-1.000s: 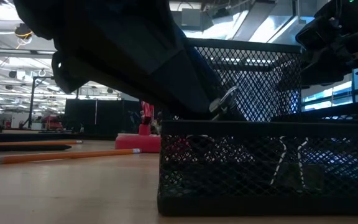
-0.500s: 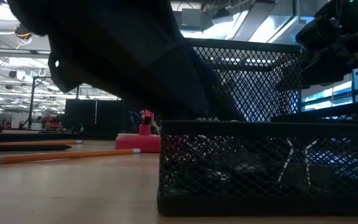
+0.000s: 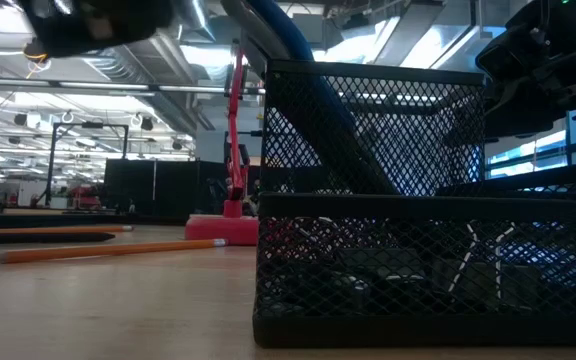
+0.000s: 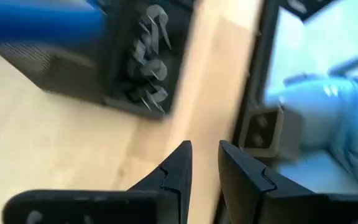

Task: Pick and place office supplies into organizer
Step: Put the red eraser into the black desk organizer

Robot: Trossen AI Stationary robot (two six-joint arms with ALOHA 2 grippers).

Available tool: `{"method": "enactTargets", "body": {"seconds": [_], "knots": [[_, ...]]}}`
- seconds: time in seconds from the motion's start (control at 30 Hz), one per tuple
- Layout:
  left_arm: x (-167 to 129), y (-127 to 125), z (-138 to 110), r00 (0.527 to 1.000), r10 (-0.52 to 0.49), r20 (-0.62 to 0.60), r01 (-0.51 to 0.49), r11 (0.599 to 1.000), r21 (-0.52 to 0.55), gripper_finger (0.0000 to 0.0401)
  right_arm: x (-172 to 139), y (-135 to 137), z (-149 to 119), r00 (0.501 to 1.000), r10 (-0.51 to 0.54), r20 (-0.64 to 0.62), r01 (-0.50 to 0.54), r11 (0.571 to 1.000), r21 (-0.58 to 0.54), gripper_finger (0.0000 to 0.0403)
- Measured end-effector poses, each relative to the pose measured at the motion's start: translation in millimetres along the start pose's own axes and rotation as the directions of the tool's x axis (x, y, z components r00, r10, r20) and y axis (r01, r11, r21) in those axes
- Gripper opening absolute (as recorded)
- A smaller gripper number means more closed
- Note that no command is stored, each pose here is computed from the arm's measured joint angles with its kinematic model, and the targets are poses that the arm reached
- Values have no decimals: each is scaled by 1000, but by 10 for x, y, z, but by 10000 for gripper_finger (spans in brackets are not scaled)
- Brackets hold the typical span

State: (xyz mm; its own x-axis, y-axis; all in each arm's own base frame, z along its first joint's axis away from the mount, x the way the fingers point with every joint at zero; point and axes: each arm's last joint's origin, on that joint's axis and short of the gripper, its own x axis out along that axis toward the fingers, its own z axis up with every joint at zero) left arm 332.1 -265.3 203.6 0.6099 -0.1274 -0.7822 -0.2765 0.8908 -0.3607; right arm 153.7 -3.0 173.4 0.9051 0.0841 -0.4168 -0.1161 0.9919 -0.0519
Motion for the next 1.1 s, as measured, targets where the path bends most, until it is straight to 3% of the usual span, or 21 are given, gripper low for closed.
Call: {"method": "enactTargets", "body": {"seconds": [0.27, 0.57, 0.83, 1.1], "knots": [[15, 110, 72, 996, 18, -87, -23, 998, -56, 83, 0, -1, 3, 1000, -1, 3, 1, 1000, -3, 165], [80, 232, 218, 995, 39, -92, -48, 994, -98, 96, 0, -1, 5, 1000, -1, 5, 1, 1000, -4, 165], [101, 306, 271, 963, -47, -265, -11, 977, -214, 119, 0, -1, 5, 1000, -1, 5, 1, 1000, -4, 165], [57, 440, 173, 897, 30, -441, -158, 954, -255, 153, 0, -1, 4, 1000, -1, 4, 1, 1000, -27, 165]]}}
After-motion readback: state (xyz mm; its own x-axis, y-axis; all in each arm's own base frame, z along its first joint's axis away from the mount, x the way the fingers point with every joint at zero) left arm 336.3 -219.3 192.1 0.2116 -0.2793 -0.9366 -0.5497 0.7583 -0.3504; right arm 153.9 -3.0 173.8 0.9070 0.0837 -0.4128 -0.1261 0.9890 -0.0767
